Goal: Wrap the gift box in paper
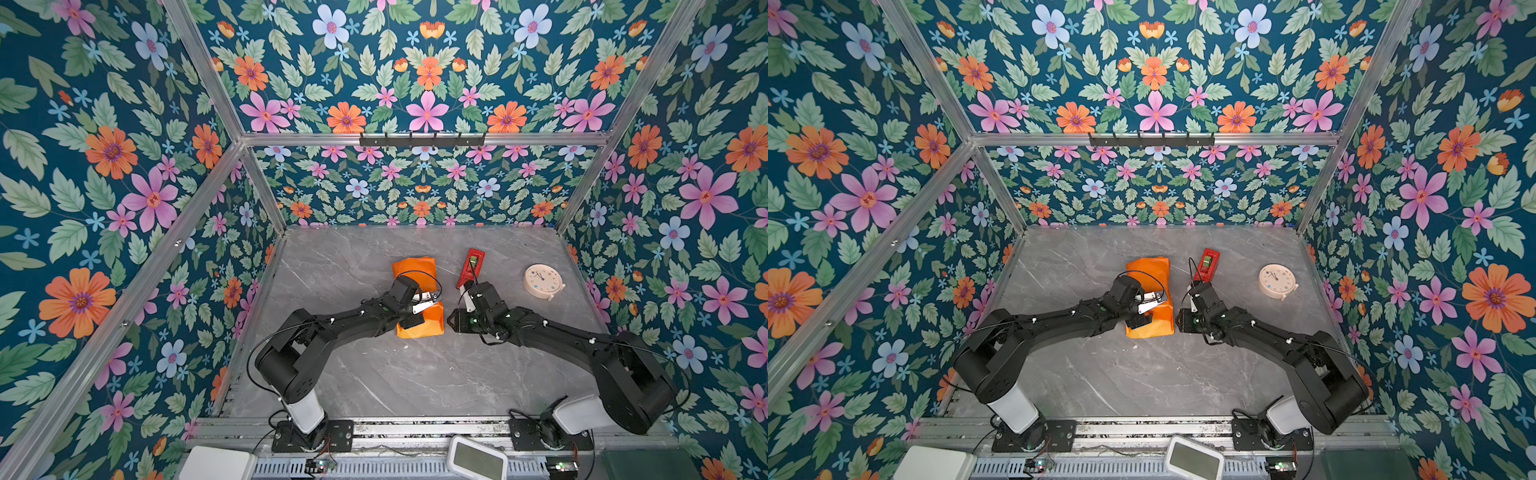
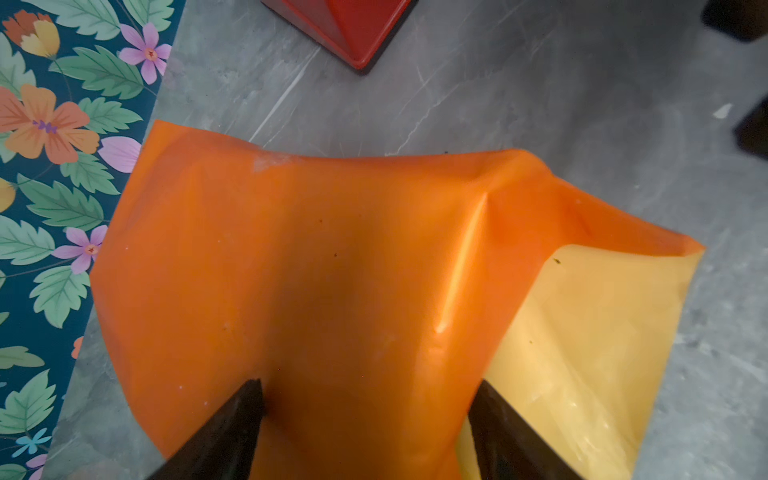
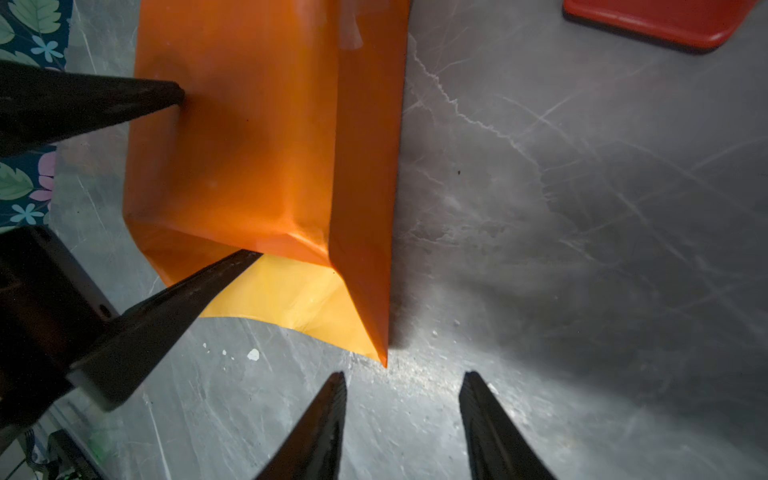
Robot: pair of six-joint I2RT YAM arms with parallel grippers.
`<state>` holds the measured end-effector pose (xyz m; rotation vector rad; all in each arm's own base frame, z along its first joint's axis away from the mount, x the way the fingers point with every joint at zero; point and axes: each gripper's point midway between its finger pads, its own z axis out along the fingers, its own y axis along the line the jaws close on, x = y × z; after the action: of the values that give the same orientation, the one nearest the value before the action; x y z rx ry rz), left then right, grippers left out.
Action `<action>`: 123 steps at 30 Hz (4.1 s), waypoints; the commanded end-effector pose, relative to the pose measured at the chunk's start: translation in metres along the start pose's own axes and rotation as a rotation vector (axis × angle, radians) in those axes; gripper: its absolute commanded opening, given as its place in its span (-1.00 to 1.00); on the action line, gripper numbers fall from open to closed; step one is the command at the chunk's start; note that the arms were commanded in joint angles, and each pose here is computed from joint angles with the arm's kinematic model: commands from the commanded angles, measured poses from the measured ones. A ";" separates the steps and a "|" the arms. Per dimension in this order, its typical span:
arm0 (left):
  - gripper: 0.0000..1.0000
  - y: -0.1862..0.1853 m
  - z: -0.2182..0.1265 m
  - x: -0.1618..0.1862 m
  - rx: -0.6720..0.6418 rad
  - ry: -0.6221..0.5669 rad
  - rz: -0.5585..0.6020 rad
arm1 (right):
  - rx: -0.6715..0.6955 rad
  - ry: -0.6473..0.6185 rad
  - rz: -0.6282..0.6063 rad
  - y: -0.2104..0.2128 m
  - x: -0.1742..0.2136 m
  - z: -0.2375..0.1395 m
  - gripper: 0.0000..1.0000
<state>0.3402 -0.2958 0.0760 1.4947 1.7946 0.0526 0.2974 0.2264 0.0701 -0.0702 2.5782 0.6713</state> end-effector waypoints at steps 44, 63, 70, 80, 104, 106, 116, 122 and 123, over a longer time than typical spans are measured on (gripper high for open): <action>0.40 -0.051 0.019 0.060 0.151 0.176 0.107 | -0.213 -0.204 0.077 0.021 -0.032 0.056 -0.79; 0.40 -0.052 0.018 0.060 0.160 0.177 0.114 | -0.220 -0.262 0.076 0.028 -0.035 0.067 -0.84; 0.39 -0.052 0.019 0.059 0.161 0.176 0.117 | -0.205 -0.263 0.074 0.024 -0.031 0.075 -0.85; 0.38 -0.050 0.018 0.058 0.155 0.174 0.114 | -0.227 -0.268 0.049 0.026 -0.024 0.052 -0.83; 0.37 -0.049 0.019 0.057 0.155 0.172 0.115 | -0.168 -0.311 0.076 0.014 -0.047 0.046 -0.86; 0.37 -0.049 0.019 0.058 0.155 0.175 0.115 | -0.195 -0.312 0.067 0.020 -0.048 0.045 -0.87; 0.36 -0.050 0.019 0.058 0.159 0.175 0.113 | -0.271 -0.328 0.043 0.033 -0.052 0.042 -0.90; 0.36 -0.051 0.019 0.058 0.162 0.176 0.114 | -0.307 -0.324 0.043 0.037 -0.049 0.042 -0.91; 0.35 -0.051 0.020 0.058 0.162 0.175 0.114 | -0.309 -0.322 0.042 0.038 -0.048 0.043 -0.91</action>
<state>0.3552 -0.3011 0.0631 1.5349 1.6841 0.1582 0.3529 0.2614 0.0567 0.0536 2.2347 0.9001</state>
